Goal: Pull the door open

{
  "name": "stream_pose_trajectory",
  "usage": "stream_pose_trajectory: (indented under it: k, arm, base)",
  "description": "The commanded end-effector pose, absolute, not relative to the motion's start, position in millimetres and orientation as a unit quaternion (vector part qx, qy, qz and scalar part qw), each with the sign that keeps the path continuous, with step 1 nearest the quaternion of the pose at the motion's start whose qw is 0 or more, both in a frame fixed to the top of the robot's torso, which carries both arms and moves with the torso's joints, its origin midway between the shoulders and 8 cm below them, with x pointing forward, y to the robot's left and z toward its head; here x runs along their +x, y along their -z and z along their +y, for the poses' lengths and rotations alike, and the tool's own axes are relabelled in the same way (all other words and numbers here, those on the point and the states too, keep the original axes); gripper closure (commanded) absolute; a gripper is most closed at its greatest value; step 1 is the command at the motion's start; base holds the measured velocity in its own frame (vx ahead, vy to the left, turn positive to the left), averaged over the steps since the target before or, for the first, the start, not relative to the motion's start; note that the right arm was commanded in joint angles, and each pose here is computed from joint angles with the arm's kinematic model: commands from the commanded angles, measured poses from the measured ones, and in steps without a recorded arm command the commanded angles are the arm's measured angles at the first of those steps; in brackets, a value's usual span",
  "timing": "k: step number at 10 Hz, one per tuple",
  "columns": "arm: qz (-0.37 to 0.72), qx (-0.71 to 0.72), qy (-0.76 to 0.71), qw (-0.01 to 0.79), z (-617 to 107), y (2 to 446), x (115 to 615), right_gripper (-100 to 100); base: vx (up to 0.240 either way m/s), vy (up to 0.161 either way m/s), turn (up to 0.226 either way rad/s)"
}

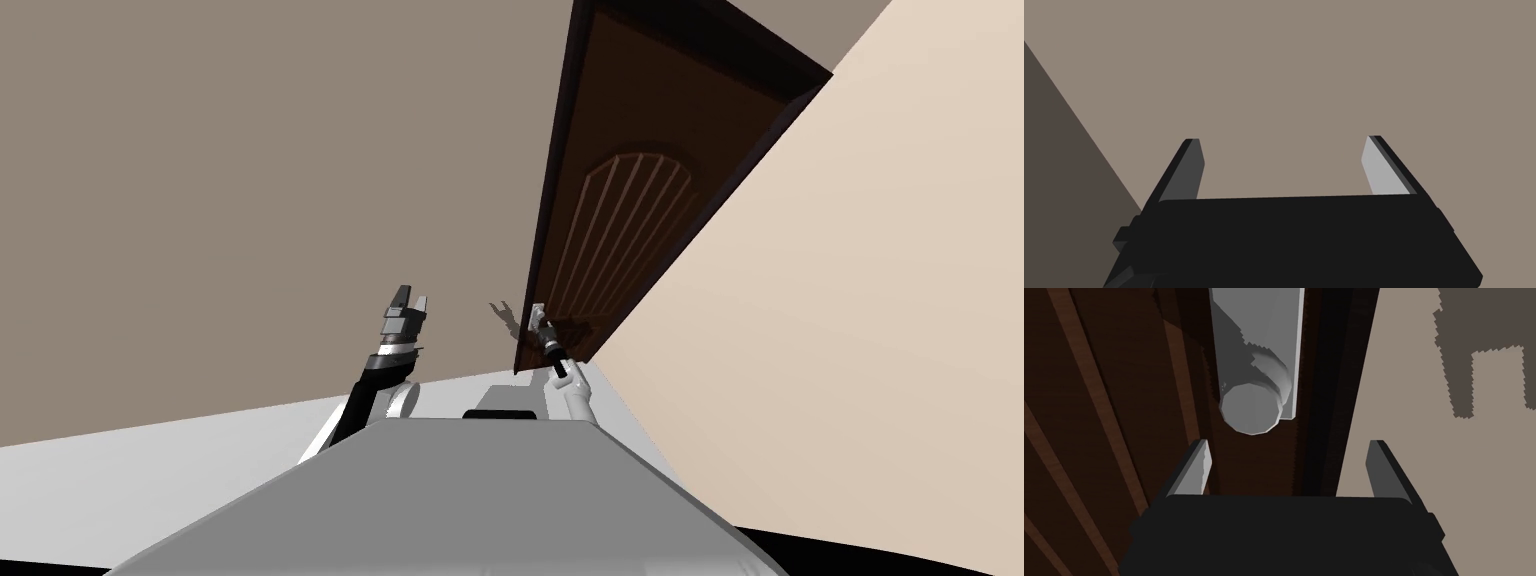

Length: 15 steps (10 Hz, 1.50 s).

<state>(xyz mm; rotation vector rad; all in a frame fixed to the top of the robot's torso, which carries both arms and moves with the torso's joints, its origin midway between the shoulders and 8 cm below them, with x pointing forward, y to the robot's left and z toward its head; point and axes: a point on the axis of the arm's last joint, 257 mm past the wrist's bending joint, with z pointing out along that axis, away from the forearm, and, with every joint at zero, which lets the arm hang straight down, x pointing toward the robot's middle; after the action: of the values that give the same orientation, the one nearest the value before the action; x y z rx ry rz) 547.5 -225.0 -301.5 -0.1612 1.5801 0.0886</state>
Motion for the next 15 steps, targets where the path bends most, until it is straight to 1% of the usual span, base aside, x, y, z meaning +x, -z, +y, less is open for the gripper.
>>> stream_pose_trajectory:
  k: [1, 3, 4, 10, 12, 13, 15]
  arm:
    - [0.707, -0.069, -0.044, 0.702, -225, 298, 548, -100]
    - [0.707, -0.068, -0.046, 0.702, -222, 298, 548, -100]
    - [0.708, -0.058, -0.034, 0.703, -247, 299, 547, -100]
    - [0.709, -0.024, 0.001, 0.705, -316, 299, 541, -100]
    - [0.707, -0.006, 0.016, 0.707, -346, 297, 536, -100]
    - [0.706, 0.004, 0.024, 0.708, -363, 296, 533, -100]
    - [0.707, 0.001, 0.023, 0.707, -359, 297, 536, -100]
  base:
    - [-0.204, -0.118, -0.032]
    - [-0.146, -0.105, -0.012]
    - [0.026, 0.018, 0.224]
    - [0.106, 0.050, 0.174]
    - [0.119, 0.014, 0.275]
    - [0.152, 0.030, 0.143]
    - [0.063, 0.000, 0.030]
